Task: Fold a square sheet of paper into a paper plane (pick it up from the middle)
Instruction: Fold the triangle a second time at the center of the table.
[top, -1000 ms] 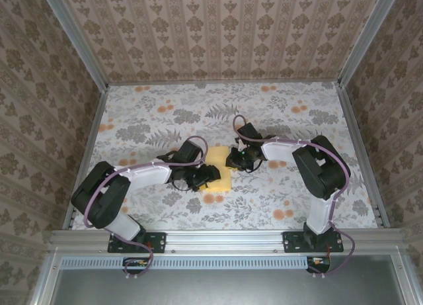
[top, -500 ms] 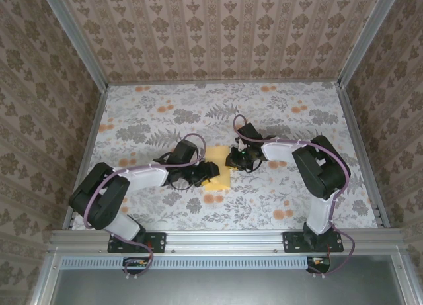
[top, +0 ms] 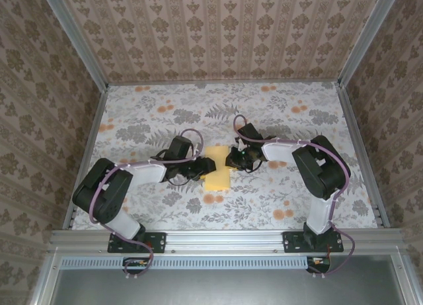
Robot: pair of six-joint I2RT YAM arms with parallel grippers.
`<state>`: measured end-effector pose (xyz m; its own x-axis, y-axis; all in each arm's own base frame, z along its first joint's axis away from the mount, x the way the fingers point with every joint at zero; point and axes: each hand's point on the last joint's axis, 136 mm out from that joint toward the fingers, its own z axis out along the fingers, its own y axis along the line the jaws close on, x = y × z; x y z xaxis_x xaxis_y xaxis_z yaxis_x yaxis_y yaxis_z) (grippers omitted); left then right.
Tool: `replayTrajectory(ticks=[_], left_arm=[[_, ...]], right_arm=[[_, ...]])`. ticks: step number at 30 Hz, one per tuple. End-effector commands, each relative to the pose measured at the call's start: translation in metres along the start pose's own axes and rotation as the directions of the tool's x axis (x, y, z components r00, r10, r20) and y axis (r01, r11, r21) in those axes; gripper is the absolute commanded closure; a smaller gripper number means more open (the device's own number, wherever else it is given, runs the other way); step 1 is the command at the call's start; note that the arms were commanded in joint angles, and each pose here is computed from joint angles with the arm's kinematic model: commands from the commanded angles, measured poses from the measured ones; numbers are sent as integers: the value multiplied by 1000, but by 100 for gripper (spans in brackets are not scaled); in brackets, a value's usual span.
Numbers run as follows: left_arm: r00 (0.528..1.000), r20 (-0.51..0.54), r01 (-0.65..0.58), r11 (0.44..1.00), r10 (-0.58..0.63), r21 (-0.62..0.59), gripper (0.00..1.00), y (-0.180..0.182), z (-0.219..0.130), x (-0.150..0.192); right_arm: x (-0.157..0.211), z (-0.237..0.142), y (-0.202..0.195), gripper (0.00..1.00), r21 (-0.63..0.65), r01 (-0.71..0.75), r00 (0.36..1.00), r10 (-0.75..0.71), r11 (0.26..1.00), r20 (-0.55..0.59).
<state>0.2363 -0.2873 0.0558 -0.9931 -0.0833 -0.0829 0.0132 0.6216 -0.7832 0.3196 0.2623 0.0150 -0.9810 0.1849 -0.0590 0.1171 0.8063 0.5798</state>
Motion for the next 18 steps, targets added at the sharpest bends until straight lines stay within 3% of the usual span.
replayTrajectory(ticks=[1,8,12,18], left_arm=[[999,-26,-32,999,33,18,61,-4,3,0],[998,-48,36,997,-39,-62,77,22,6,11],[998,-52,37,996,-41,-81,82,26,7,13],[997,-60,43,994,-49,-97,84,30,7,16]], right_arm=[[5,-4,-4,83,20,2,1000,-2,1000,-12],[6,-30,36,85,-104,122,992,-118,987,38],[23,-30,38,87,-154,113,994,-113,982,8],[54,-18,24,90,-129,98,993,-106,987,-58]])
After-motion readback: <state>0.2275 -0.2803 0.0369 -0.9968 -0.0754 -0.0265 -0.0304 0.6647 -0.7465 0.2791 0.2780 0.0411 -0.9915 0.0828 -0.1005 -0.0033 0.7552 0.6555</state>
